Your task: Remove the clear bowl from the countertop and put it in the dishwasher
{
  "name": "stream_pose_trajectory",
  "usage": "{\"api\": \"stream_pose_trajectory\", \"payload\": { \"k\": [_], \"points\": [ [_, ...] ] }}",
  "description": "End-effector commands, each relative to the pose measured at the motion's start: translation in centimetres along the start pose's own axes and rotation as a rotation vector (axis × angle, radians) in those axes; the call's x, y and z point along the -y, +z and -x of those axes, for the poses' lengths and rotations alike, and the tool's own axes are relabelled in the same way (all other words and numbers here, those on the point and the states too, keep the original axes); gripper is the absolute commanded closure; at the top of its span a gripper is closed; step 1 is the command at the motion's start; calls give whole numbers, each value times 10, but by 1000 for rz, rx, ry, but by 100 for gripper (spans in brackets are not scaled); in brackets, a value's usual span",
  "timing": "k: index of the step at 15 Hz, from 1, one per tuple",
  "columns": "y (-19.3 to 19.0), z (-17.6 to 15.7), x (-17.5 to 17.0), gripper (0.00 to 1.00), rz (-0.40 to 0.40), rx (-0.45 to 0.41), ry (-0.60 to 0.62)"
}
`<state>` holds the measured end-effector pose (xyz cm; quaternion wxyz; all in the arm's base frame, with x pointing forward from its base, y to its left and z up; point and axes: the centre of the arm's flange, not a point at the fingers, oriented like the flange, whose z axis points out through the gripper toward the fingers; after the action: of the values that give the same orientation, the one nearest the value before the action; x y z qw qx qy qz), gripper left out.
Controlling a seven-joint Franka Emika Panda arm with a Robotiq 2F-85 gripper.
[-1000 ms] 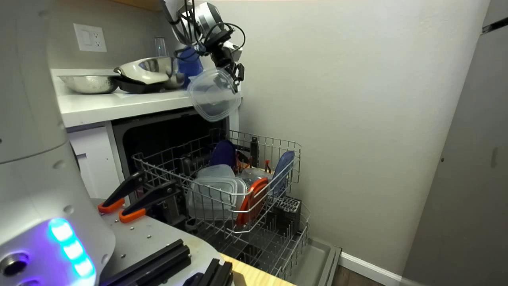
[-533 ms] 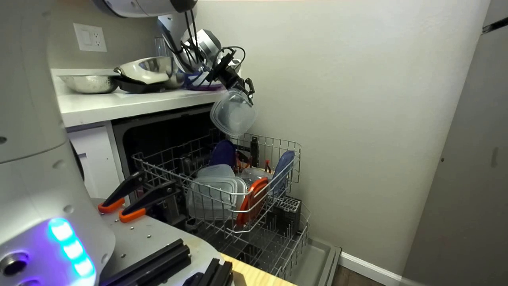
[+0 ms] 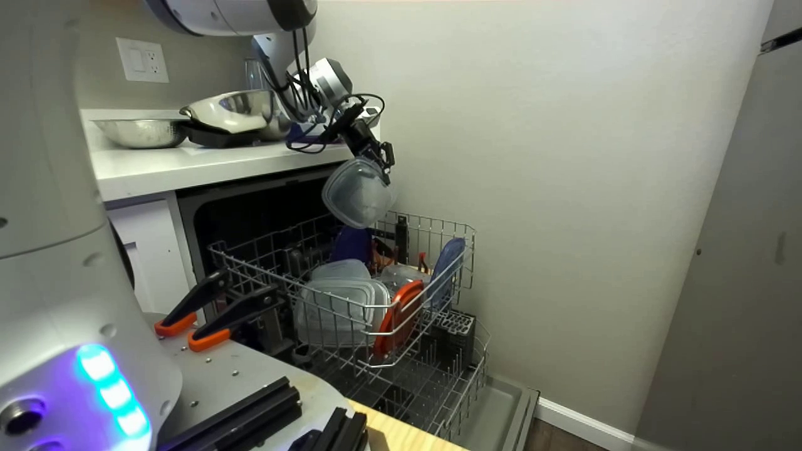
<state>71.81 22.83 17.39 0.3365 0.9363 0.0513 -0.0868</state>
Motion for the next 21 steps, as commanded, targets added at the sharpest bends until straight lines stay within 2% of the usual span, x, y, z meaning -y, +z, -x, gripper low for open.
{"api": "stream_pose_trajectory", "payload": {
  "k": [1,7,14,17,21],
  "points": [
    [20,17,17,96,-157,83,13],
    [42,29,52,96,-374,223,1],
    [75,41,33,96,-649,415,72],
    [98,48,34,96,-689,515,90],
    [117,59,56,96,-745,615,64]
  ]
}}
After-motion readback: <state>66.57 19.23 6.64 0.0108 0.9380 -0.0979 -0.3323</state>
